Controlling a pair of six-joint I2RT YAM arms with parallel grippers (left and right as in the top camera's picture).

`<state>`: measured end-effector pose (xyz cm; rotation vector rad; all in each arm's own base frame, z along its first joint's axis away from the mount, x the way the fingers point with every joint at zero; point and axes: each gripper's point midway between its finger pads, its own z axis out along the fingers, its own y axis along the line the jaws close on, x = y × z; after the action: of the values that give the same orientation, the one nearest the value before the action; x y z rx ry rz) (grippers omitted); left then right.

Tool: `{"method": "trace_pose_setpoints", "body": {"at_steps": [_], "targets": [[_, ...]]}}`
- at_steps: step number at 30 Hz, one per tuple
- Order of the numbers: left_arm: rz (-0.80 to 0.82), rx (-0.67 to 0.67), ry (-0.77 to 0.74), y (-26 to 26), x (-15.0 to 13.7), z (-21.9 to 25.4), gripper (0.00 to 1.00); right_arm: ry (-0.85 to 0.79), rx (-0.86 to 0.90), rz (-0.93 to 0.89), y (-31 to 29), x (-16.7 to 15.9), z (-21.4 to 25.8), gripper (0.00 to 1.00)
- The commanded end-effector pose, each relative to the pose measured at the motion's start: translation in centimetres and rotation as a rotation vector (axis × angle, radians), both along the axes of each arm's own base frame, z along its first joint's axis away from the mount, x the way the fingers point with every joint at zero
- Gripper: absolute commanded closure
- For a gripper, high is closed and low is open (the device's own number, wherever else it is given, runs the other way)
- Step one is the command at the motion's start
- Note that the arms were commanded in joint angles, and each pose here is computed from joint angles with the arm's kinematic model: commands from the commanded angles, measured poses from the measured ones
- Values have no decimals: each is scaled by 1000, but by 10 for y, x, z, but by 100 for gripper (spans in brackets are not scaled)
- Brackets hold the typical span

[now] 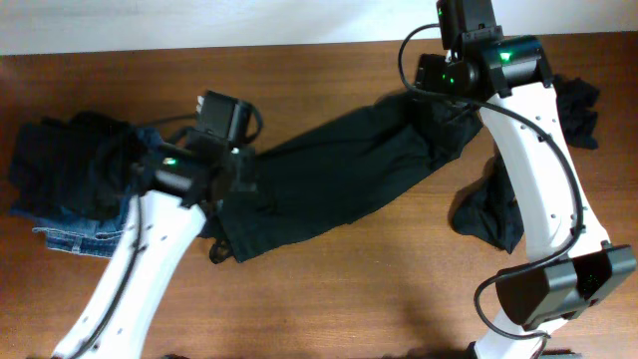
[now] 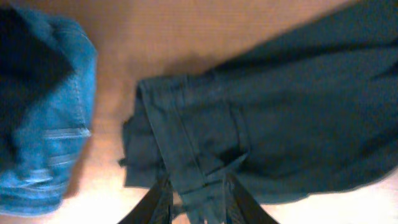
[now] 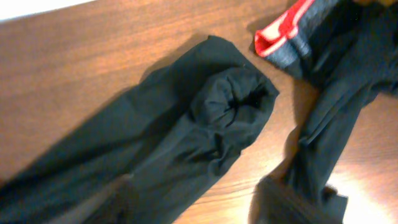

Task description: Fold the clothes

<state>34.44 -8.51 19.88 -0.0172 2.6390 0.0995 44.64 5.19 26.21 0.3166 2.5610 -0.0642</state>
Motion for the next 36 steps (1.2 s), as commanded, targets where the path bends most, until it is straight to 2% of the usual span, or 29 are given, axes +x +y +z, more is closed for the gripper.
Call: {"method": "trace_pose_setpoints", "body": {"at_steps": [1,3,5,8,19,23,30,36], "targets": [[25,34,171,3,-14,-85,76,22,14,24,4,0,-5,59],[25,45,198,3,-16,-110,87,48,18,24,5,-1,-13,82],[22,56,224,4,-16,-131,95,102,44,36,9,-3,-27,96],[-1,78,259,4,-17,-152,100,205,86,44,13,-3,-61,96],[-37,94,414,1,-32,-200,100,511,123,15,22,-4,-194,96],[-37,101,432,2,-35,-203,100,460,146,24,28,21,-222,96],[-35,124,499,8,-51,-203,100,275,157,28,31,80,-256,96],[-33,140,543,12,-62,-202,100,180,167,-34,0,111,-270,96]]}}
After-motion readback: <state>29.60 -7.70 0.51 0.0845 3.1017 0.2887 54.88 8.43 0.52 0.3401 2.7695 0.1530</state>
